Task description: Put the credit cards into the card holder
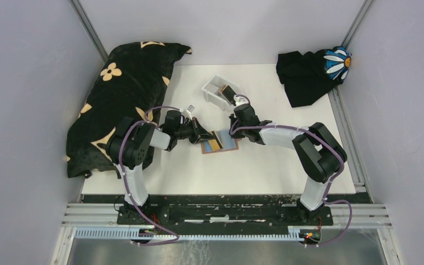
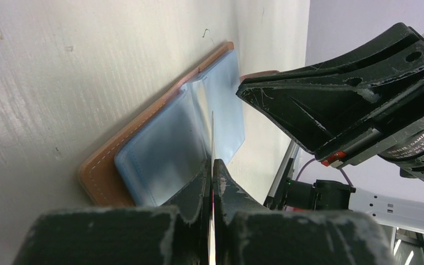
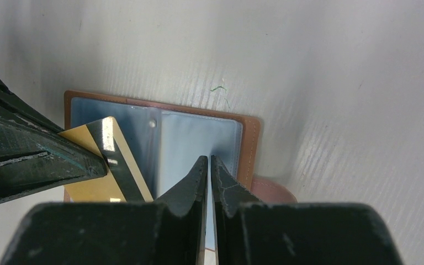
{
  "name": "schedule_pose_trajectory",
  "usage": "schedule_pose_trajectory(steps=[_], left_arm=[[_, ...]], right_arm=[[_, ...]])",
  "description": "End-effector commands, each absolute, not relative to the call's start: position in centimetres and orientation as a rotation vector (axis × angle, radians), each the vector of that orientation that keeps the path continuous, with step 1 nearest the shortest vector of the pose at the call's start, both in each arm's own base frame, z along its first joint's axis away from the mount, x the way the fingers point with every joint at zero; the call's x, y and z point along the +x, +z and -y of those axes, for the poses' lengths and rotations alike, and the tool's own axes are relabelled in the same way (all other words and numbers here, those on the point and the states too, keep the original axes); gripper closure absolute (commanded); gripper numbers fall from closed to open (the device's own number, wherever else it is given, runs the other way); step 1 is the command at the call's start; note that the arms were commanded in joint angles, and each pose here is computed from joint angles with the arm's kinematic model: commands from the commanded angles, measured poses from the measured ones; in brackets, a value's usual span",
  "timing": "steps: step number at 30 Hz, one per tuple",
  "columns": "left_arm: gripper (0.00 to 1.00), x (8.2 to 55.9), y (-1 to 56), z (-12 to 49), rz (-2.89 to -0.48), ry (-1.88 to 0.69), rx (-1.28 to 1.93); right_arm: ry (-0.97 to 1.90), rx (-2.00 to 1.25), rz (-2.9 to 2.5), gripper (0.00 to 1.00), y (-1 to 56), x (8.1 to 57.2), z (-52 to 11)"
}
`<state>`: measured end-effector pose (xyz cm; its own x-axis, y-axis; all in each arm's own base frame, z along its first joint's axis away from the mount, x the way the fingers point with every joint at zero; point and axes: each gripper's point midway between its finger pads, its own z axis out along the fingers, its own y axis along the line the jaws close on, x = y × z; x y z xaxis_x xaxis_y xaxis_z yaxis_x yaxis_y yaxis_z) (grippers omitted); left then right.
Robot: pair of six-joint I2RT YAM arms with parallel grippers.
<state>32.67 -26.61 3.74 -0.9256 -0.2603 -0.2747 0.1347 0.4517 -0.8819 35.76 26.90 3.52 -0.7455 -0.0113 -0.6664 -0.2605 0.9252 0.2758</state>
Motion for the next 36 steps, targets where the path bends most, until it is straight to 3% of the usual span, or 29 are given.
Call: schedule_pose_trajectory(steps=[1,36], left_arm=[[0.97,33.0,4.7,27.0,-2.269,-1.543,-0.107],[0.97,32.8,1.9,27.7,-2.336,-1.639,-0.155]], right_arm=[[0.493,-0.195,-2.316,0.9,5.1,37.2,-27.9],[0.467,-0.203,-2.333,0.9,4.4,37.5,-27.8]])
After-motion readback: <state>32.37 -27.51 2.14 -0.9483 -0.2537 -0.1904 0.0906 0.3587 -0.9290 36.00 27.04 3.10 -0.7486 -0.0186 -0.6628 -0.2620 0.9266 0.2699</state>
